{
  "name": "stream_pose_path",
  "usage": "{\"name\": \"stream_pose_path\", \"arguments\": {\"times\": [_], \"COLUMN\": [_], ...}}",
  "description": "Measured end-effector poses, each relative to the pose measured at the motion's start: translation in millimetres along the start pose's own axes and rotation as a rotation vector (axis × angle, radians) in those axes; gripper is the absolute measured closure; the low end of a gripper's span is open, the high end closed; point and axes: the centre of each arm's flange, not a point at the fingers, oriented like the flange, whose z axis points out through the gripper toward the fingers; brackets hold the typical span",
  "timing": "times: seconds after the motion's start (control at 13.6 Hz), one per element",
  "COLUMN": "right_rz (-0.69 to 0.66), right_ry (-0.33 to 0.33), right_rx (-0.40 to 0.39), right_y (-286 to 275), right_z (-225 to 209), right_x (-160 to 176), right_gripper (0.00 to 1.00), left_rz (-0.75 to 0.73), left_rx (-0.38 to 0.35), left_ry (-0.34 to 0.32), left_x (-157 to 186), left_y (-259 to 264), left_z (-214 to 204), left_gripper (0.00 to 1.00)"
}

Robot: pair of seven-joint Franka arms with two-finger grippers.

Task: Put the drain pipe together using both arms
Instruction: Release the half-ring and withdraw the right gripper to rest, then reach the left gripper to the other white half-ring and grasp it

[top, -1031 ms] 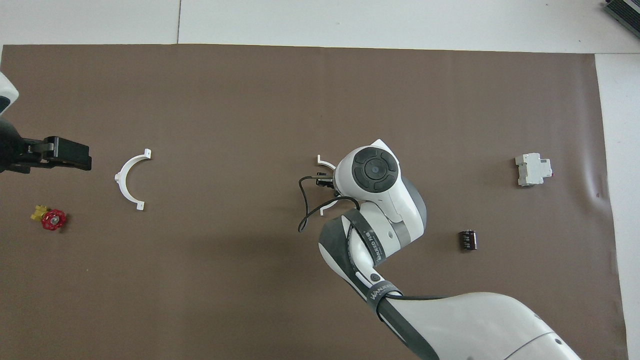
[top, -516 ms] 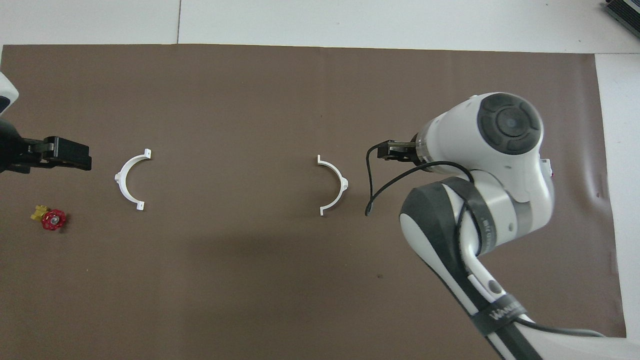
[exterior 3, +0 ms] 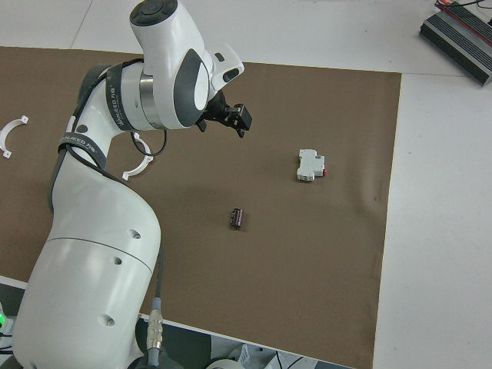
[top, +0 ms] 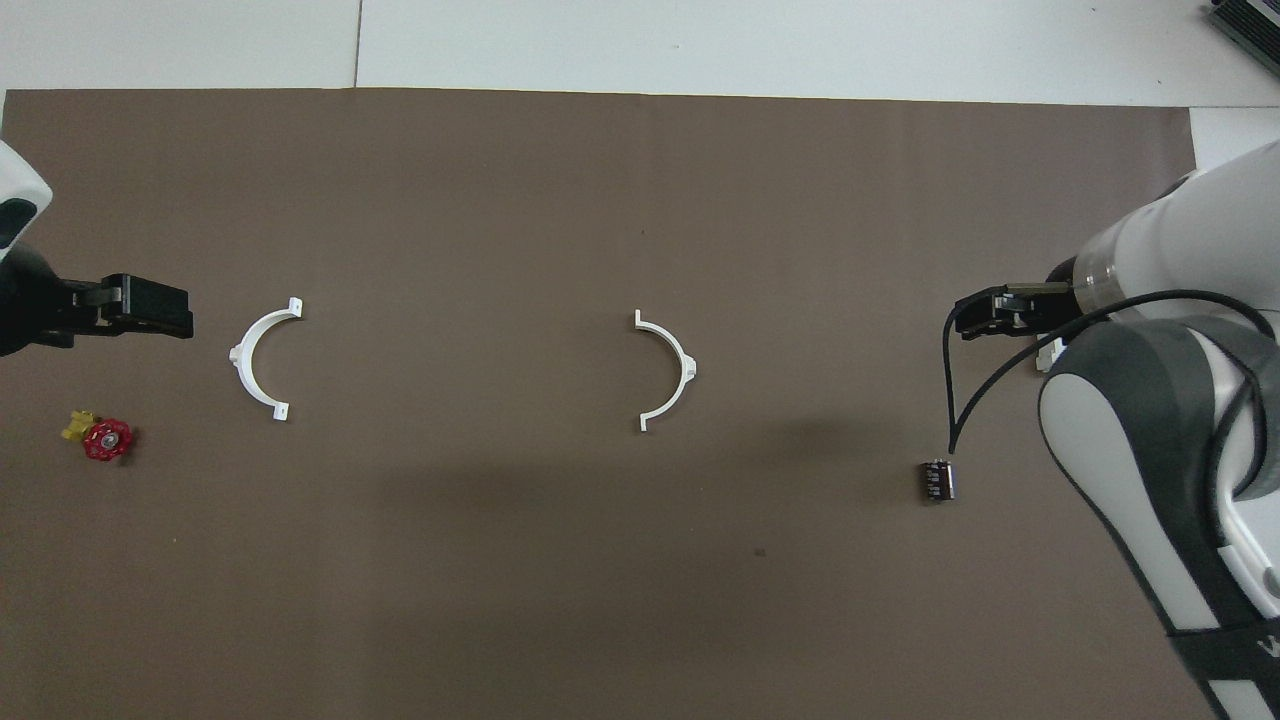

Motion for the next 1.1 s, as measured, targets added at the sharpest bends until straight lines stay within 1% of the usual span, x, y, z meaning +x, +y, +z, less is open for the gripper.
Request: {"name": "stream_pose_path", "arguments": {"times": [0.07, 0.15, 0.22, 0.37, 0.52, 0.81, 1.1], "right_rz": [-0.004, 0.001, 0.012, 0.028, 0.034, 0.028, 0.027], "right_ry": [0.002, 0.003, 0.002, -0.009, -0.007, -0.015, -0.03], "right_rx": [-0.006, -0.006, -0.006, -0.006, -0.004, 0.012, 0.019], "right_y": [9.9, 21.1, 34.3, 57.5, 63.5, 57.9, 56.8], "right_z": [-7.5, -19.0, -33.6, -68.1, -92.0, -91.3, -88.7], "right_x": [-2.2, -4.9, -7.7, -13.9, -18.3, -17.8, -18.7], "right_gripper": [0.0, 0.0, 0.0, 0.0, 0.0, 0.0, 0.0], "left_rz": [-0.013, -0.03, -0.049, -0.078, -0.097, -0.127, -0.168], "left_rx": [-0.004, -0.005, -0.004, 0.0, 0.001, -0.003, 0.002], "left_ry": [0.041, 0.067, 0.076, 0.072, 0.065, 0.086, 0.062], "left_x": [-5.1, -11.7, -16.8, -19.8, -14.5, -2.3, -16.7], "left_y": [-2.4, -10.1, -20.8, -37.1, -46.8, -57.0, -78.7], "left_z": [21.8, 45.1, 65.8, 97.7, 124.2, 196.9, 233.8], "left_gripper": [0.0, 0.0, 0.0, 0.0, 0.0, 0.0, 0.0]}}
